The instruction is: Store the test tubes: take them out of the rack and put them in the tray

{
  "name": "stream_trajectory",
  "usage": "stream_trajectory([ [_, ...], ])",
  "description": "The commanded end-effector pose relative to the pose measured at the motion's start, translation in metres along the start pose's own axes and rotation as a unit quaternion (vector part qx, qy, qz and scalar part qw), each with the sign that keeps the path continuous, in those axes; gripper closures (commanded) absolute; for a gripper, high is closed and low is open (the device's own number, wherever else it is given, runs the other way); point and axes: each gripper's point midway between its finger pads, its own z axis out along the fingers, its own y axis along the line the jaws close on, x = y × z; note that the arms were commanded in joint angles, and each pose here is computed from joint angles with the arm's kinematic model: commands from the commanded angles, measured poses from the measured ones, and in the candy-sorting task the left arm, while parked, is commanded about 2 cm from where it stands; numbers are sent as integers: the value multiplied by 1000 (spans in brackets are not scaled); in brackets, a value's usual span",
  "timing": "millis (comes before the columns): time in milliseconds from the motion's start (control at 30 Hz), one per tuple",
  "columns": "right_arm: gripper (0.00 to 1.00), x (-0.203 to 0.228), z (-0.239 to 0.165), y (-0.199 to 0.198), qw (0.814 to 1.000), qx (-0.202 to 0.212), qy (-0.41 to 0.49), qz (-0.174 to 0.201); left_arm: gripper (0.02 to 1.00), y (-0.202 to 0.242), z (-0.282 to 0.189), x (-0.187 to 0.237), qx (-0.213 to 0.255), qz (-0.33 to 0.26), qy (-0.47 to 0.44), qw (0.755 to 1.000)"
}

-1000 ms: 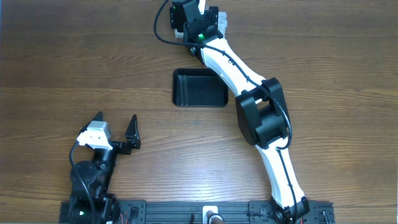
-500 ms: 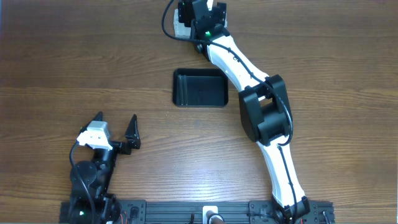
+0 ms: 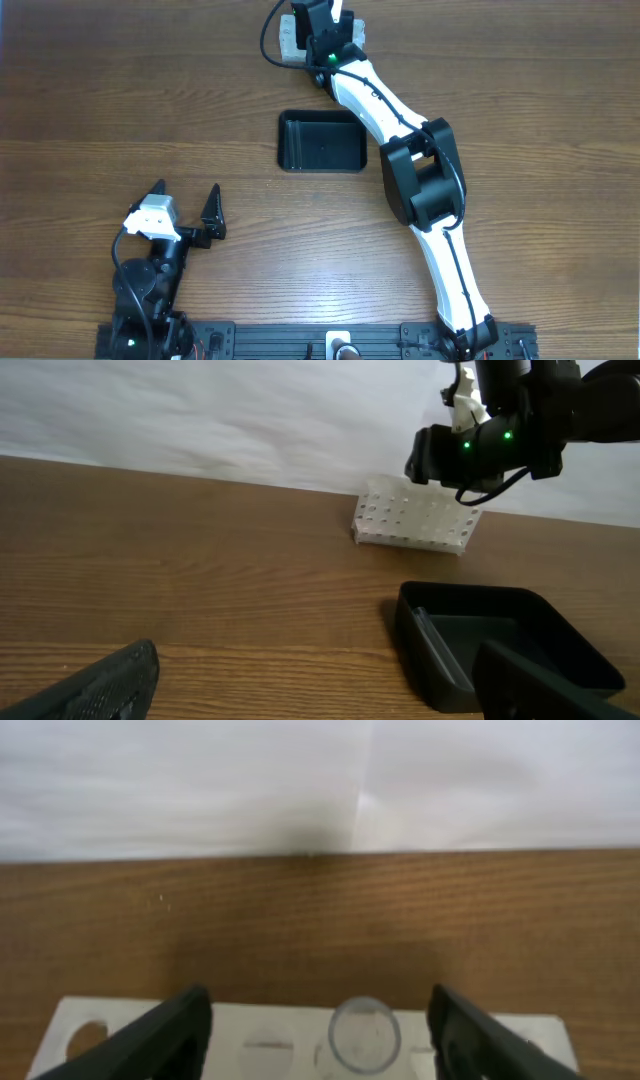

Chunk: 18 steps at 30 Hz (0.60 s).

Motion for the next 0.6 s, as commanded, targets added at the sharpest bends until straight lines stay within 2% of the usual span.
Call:
stream_trajectory([
  [33,459,-9,0,0,1000,6,-12,3,18,1,0,1,-1,6,0,1000],
  [600,717,-8,1,-3,1000,15,-11,2,18,1,0,1,-1,6,0,1000],
])
